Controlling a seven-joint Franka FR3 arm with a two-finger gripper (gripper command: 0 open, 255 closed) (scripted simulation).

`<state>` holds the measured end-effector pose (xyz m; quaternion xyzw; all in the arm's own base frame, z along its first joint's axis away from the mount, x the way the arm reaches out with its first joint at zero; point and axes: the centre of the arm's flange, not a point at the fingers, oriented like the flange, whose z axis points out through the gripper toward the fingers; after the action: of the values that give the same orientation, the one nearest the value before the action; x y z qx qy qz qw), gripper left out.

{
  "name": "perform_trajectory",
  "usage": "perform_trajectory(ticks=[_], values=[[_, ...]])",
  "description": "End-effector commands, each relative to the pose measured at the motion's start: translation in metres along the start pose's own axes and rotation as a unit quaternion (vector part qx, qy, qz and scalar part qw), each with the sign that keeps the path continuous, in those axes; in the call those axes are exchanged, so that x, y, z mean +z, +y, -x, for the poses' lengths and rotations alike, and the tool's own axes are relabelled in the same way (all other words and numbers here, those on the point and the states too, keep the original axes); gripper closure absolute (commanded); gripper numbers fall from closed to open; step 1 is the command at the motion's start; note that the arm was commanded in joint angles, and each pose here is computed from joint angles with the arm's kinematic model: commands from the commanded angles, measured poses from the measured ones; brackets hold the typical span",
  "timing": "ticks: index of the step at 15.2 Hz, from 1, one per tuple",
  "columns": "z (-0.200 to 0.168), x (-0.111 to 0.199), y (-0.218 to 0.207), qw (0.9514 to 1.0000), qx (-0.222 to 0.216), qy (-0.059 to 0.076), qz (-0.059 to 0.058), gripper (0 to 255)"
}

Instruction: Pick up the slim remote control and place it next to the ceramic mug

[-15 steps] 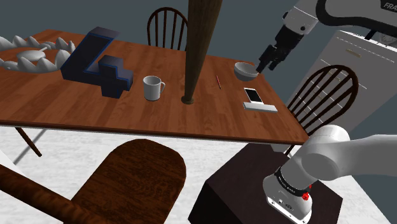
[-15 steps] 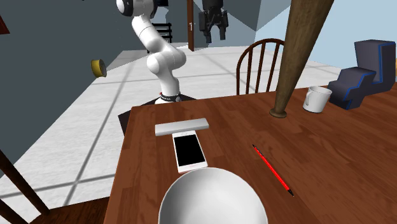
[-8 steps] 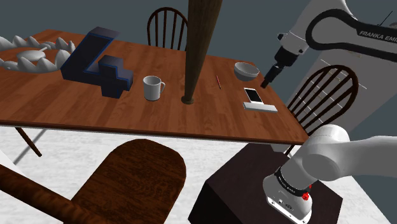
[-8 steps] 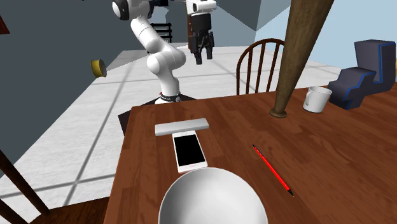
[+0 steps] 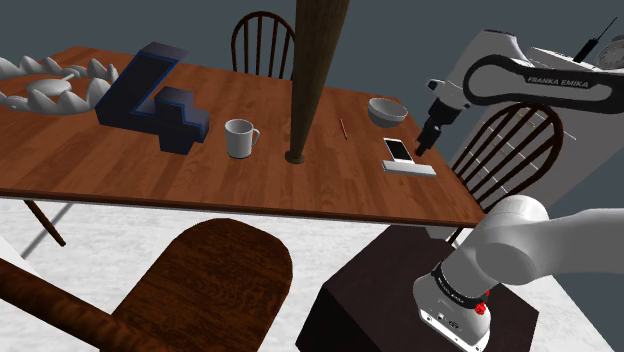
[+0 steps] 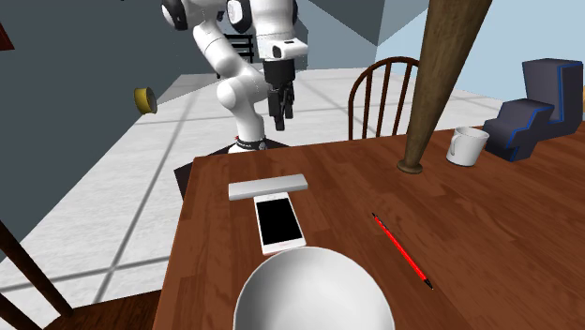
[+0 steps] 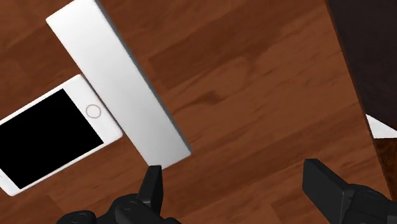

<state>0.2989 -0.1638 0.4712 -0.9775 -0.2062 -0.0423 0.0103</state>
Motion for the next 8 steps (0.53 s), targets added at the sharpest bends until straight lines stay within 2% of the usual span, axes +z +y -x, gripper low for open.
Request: perform_trajectory(ticks=[1, 4, 8], values=[[0.005, 0.020, 0.021, 0.9993, -0.037, -0.006, -0.001, 0], [0.011, 0.047, 0.048, 0.9961, -0.087, -0.014, -0.002, 0], [0.016, 0.084, 0.085, 0.9877, -0.154, -0.026, -0.004, 0]])
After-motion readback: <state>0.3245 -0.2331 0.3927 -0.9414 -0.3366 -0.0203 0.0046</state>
